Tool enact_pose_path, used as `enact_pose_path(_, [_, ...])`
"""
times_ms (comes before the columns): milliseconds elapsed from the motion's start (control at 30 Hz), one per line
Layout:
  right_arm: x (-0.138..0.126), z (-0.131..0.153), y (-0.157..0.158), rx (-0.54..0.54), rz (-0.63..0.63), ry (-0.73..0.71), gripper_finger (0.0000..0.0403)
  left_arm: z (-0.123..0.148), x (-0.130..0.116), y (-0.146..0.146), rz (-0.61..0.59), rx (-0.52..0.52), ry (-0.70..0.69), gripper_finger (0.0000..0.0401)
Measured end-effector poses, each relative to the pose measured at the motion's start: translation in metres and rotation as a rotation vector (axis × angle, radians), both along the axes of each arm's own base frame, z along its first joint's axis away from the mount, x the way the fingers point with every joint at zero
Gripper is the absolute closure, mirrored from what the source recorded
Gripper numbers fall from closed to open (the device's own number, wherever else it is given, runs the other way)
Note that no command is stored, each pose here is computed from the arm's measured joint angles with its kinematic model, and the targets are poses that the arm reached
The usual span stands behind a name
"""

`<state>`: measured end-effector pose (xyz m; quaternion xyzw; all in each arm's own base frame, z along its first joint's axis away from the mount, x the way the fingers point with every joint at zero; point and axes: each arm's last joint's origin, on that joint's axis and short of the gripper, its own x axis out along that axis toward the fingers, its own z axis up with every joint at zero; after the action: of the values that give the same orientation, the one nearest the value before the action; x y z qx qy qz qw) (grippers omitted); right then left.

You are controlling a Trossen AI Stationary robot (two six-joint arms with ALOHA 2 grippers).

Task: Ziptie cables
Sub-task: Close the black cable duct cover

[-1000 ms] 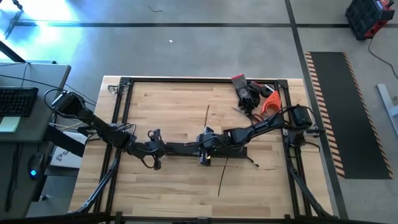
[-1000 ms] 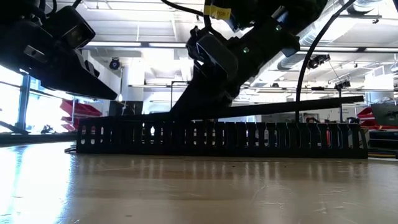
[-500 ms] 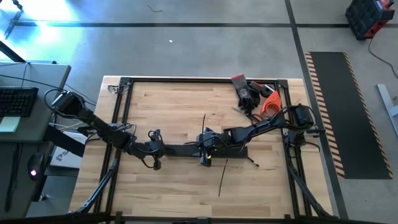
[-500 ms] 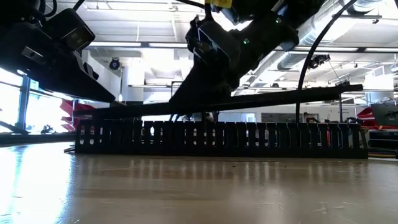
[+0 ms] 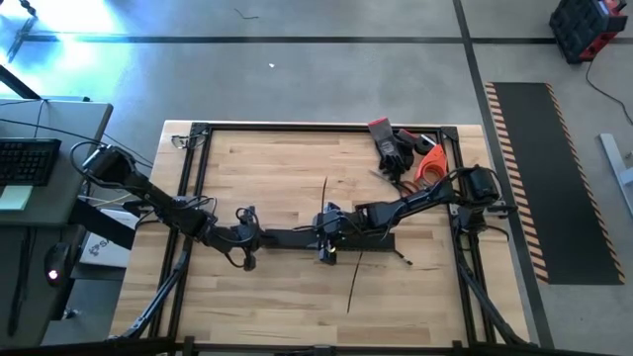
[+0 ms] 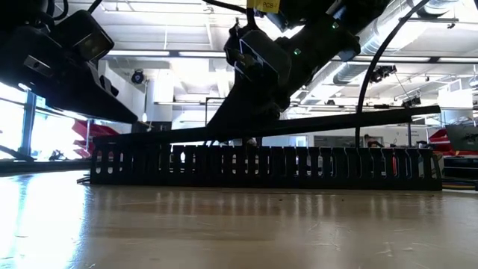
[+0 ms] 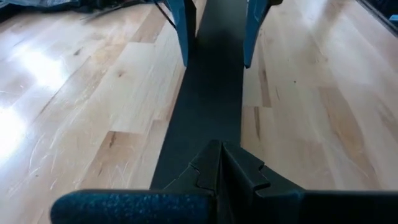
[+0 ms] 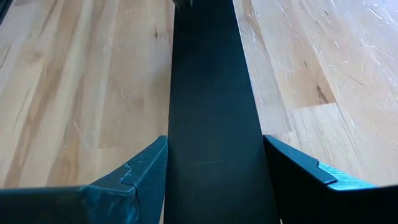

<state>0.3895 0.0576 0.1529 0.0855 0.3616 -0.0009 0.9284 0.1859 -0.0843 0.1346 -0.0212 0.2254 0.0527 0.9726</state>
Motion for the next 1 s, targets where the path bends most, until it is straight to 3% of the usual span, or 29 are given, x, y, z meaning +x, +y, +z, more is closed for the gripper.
enact_pose_path(367, [-0.001, -0.001, 0.000, -0.001, 0.000, 0.019, 0.0194, -0.023, 0.005, -0.002, 0.049, -0.003, 0.078, 0.0401])
enact_pose_path(767, [-0.002, -0.007, 0.005, -0.013, -0.020, 0.036, 0.0194, -0.025, 0.004, -0.001, 0.057, 0.006, 0.099, 0.0401])
enact_pose_path(1000, [0.000, -0.014, 0.005, -0.027, -0.031, 0.049, 0.0194, -0.015, 0.008, -0.004, 0.001, -0.017, -0.010, 0.0401])
